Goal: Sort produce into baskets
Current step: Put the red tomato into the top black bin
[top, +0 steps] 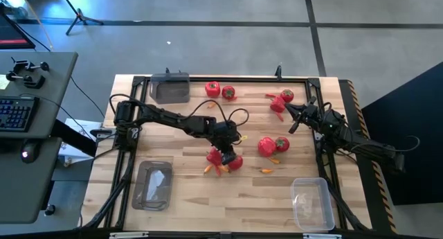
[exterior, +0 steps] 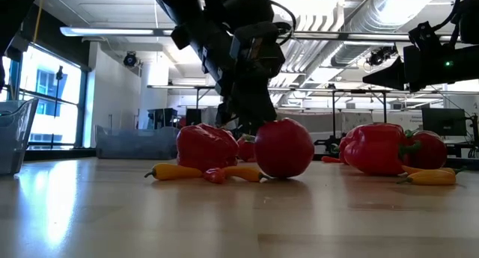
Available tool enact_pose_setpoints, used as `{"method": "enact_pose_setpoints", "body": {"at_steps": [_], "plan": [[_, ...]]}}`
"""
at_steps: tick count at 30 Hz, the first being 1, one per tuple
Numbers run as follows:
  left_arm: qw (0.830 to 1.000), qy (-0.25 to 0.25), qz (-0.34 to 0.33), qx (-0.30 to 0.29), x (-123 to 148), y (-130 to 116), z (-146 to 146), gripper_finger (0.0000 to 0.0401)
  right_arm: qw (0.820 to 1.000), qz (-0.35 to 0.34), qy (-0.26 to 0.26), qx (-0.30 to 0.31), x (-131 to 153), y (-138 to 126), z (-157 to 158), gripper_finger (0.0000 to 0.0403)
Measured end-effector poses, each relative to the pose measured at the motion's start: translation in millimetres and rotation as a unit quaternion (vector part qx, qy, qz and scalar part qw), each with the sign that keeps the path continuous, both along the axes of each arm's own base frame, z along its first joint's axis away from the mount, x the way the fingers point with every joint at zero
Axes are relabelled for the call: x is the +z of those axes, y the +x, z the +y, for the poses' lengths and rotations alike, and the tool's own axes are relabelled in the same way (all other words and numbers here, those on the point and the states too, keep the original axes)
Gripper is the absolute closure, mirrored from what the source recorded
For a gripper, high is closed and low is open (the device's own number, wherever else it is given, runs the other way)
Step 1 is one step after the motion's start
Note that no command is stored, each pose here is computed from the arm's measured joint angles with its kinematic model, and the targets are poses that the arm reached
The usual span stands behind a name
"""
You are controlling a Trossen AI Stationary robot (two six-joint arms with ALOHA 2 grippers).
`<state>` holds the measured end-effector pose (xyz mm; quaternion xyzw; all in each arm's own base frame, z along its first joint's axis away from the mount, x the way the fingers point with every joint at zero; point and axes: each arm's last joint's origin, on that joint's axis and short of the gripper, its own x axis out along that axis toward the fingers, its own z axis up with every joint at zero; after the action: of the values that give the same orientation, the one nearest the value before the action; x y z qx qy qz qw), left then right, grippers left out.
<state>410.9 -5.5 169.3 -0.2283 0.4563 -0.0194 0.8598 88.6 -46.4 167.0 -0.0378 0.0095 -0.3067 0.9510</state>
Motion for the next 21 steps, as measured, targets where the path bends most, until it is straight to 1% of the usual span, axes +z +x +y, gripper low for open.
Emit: {"method": "enact_pose_setpoints", "body": {"at_steps": [6, 11, 14, 17, 21], "plan": [[1.000, 0.013, -0.019, -0.010, 12.7, -3.1, 10.8, 0.0401, 1.000, 0.000, 0.000, 0.000, 0.0, 0.0, 0.0, 0.0403], [0.999, 0.033, -0.040, -0.013, 27.0, -7.6, 26.4, 0.0401, 1.000, 0.000, 0.000, 0.000, 0.0, 0.0, 0.0, 0.0403], [0.998, 0.034, -0.043, -0.008, 31.0, -9.8, 34.9, 0.0401, 1.000, 0.000, 0.000, 0.000, 0.0, 0.0, 0.0, 0.0403], [0.998, 0.038, -0.039, -0.031, 29.9, -12.0, 37.8, 0.0401, 1.000, 0.000, 0.000, 0.000, 0.0, 0.0, 0.0, 0.0403], [0.995, 0.057, -0.047, -0.071, 29.9, -11.5, 28.4, 0.0392, 1.000, 0.000, 0.000, 0.000, 0.0, 0.0, 0.0, 0.0403]]}}
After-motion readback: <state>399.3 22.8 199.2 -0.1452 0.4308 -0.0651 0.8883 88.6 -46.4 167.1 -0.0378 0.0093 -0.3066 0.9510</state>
